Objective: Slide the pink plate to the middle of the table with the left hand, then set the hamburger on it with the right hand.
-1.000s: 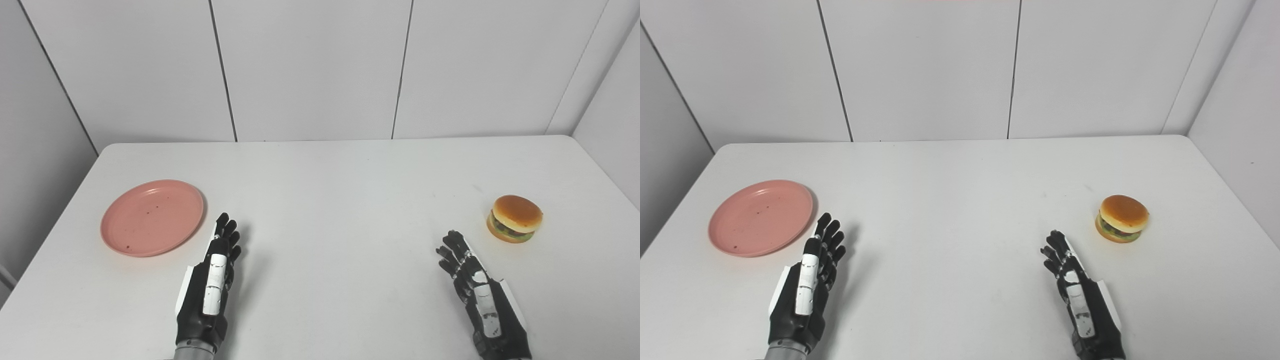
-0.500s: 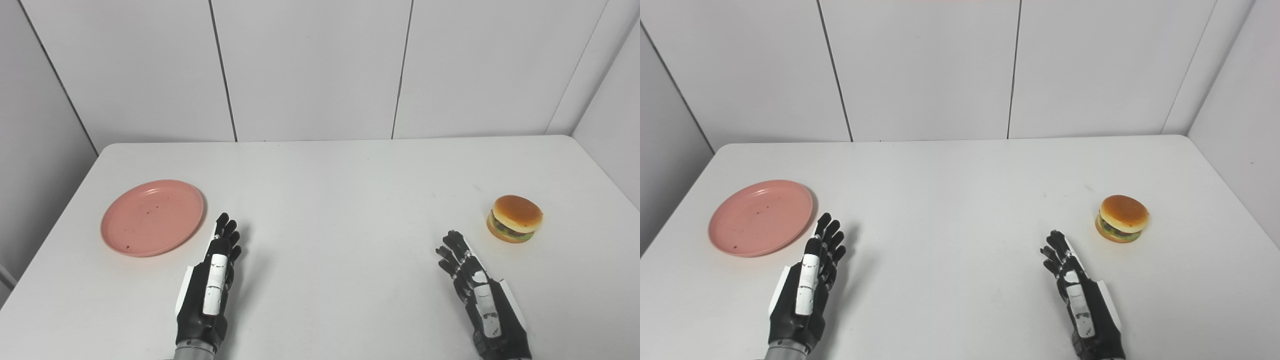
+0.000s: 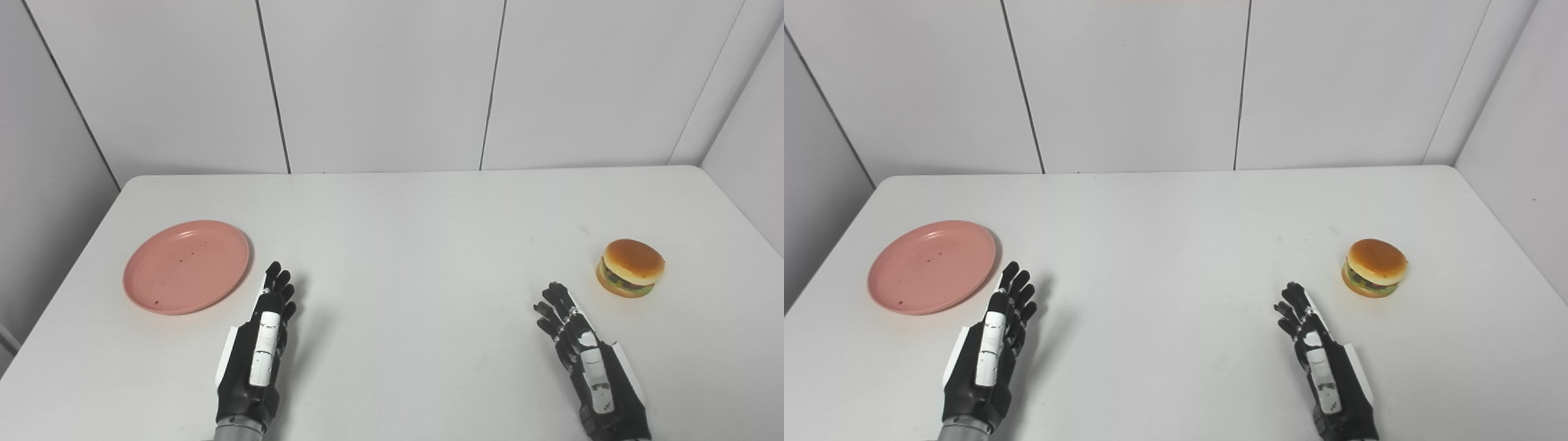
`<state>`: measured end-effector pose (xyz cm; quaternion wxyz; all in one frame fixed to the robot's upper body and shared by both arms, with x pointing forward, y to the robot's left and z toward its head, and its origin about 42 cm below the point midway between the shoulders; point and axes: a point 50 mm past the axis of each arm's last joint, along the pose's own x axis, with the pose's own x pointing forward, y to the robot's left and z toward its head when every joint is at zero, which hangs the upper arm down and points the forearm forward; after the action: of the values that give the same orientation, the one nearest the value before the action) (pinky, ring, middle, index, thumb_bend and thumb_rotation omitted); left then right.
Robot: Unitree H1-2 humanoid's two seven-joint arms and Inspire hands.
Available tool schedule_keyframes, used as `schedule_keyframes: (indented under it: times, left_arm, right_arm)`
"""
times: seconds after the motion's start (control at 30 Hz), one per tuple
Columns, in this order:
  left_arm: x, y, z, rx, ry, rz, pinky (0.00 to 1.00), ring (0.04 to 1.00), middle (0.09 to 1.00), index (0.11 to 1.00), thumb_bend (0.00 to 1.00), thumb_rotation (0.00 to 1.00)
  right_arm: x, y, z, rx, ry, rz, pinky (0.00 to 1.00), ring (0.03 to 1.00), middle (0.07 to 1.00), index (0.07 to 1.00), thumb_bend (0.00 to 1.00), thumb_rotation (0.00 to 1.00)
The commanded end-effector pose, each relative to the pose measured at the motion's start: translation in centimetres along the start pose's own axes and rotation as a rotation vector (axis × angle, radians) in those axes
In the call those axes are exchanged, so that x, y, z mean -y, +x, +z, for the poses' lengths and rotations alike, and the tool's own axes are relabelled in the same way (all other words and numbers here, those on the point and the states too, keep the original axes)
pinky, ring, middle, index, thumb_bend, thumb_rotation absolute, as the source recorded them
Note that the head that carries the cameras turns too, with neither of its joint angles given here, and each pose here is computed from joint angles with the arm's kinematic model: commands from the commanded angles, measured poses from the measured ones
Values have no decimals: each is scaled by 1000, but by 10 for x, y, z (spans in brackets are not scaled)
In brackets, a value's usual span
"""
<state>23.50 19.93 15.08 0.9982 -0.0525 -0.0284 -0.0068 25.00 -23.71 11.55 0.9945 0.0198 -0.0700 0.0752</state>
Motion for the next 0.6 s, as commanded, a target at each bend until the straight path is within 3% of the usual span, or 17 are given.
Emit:
schedule_keyframes:
  times: [0.0,0.57]
  left_arm:
    - [-8,-23,-10,-46,15,28,1000,1000,1000,1000,840,933]
    - [-8,-23,-9,-47,19,29,1000,1000,1000,1000,835,936]
  right_arm:
    - [4,-8,1,14,-16,1,942,934,951,945,926,1000]
    - [5,-8,0,16,-17,5,943,935,953,948,924,1000]
